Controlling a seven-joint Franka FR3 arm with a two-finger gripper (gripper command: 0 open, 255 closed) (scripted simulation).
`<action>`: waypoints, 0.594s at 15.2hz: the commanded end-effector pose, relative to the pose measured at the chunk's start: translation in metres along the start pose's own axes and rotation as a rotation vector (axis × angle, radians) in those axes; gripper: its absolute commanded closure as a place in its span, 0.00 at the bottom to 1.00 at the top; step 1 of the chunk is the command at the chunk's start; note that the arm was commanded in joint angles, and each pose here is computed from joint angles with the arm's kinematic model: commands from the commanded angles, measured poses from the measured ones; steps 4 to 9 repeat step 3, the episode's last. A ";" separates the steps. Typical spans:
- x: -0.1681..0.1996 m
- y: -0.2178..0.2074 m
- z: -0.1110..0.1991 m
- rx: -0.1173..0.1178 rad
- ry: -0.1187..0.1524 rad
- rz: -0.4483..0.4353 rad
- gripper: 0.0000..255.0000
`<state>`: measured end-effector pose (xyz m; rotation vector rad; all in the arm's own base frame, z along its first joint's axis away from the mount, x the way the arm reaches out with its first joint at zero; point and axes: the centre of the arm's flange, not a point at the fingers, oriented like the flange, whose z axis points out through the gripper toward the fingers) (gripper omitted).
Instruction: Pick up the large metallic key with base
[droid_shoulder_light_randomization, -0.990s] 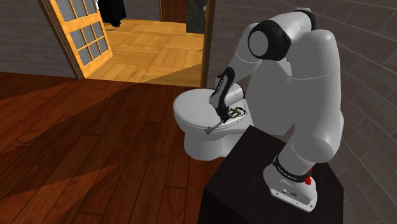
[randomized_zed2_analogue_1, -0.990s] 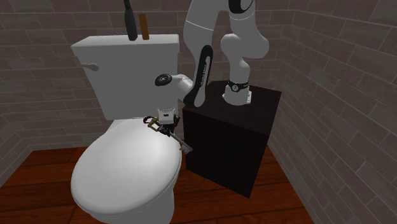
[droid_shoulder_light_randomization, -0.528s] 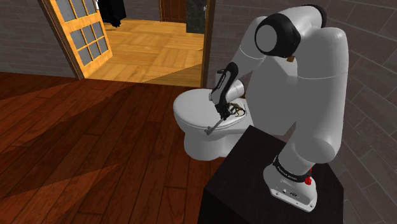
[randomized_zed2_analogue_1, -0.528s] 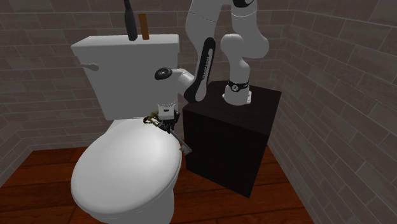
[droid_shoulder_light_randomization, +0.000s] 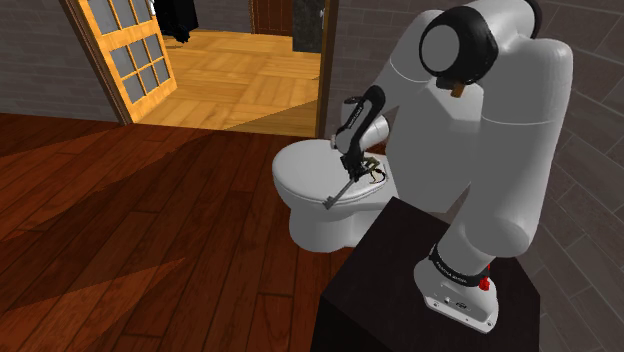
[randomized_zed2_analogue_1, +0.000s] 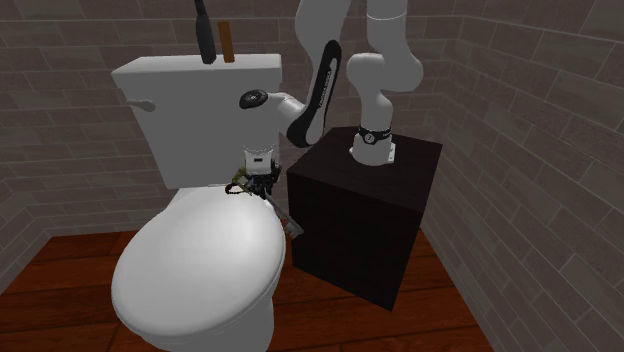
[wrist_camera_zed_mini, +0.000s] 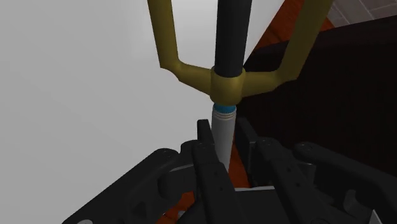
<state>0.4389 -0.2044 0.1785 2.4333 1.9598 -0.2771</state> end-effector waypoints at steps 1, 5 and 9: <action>-0.002 -0.001 -0.010 0.001 0.000 0.003 1.00; -0.002 -0.001 -0.011 0.001 0.000 0.003 1.00; -0.002 -0.001 -0.011 0.001 0.000 0.003 1.00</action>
